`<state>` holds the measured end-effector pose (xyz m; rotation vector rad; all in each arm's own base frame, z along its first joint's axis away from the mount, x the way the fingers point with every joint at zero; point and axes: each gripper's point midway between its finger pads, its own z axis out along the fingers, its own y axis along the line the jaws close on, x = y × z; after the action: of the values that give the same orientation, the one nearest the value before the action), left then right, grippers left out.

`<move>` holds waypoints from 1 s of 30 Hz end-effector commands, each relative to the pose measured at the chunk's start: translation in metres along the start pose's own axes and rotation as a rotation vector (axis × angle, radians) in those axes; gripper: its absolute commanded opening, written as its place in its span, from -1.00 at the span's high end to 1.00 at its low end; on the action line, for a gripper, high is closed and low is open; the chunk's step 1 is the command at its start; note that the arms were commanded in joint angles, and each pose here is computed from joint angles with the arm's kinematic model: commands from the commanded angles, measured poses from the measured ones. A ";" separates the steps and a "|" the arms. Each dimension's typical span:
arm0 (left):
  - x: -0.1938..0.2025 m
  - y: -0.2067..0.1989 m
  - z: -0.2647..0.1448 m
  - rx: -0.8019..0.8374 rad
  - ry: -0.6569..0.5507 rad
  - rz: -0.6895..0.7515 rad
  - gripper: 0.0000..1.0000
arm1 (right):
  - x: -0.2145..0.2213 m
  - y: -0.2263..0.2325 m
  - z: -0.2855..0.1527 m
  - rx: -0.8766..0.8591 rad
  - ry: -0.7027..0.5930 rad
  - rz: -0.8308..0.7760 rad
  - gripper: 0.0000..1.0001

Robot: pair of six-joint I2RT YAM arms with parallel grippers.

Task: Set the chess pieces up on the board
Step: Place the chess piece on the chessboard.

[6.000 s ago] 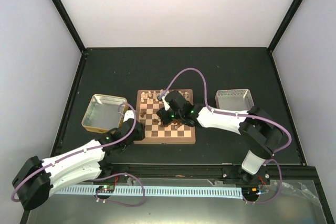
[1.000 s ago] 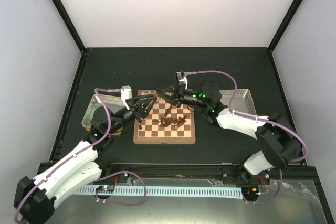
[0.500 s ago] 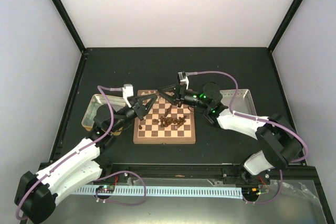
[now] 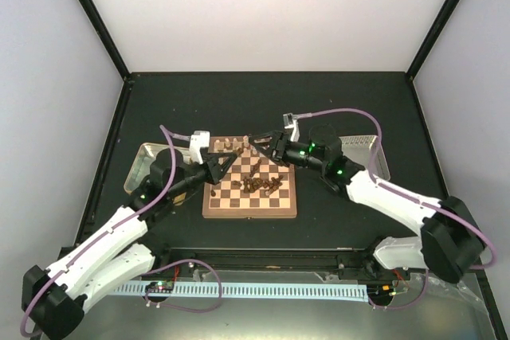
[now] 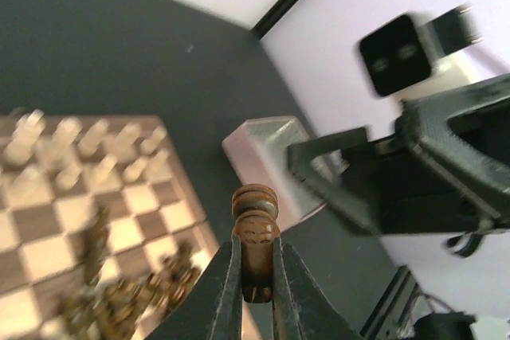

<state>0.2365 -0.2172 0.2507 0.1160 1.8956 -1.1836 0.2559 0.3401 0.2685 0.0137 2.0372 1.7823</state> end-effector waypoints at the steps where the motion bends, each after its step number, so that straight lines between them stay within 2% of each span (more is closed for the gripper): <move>1: 0.038 0.033 -0.023 -0.242 0.248 -0.004 0.97 | -0.012 -0.054 -0.033 0.369 -0.098 -0.106 -0.22; 3: 0.056 0.044 -0.034 -0.331 0.362 -0.036 0.97 | -0.016 -0.067 -0.047 0.476 -0.124 -0.138 -0.23; 9: 0.102 0.060 -0.073 -0.562 0.708 -0.178 0.97 | -0.017 -0.093 -0.088 0.755 -0.156 -0.102 -0.20; 14: 0.110 0.070 -0.076 -0.624 0.777 -0.175 0.97 | -0.016 -0.105 -0.110 0.901 -0.140 -0.130 -0.18; 17: 0.111 0.084 -0.071 -0.671 0.779 -0.118 0.97 | -0.010 -0.119 -0.111 0.942 -0.093 -0.169 -0.16; 22: 0.104 0.102 -0.059 -0.729 0.761 0.011 0.97 | -0.007 -0.136 -0.108 0.942 -0.069 -0.249 -0.12; 25: 0.110 0.101 -0.051 -0.738 0.833 0.005 0.97 | -0.009 -0.128 -0.105 0.931 -0.054 -0.262 -0.11; 30: 0.118 0.095 -0.035 -0.717 0.877 -0.003 0.97 | -0.013 -0.124 -0.102 0.914 -0.053 -0.306 -0.11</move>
<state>0.1809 -0.1671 0.0987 0.2129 2.9917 -0.3639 0.2591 0.2175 0.1500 0.0735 2.5212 0.5883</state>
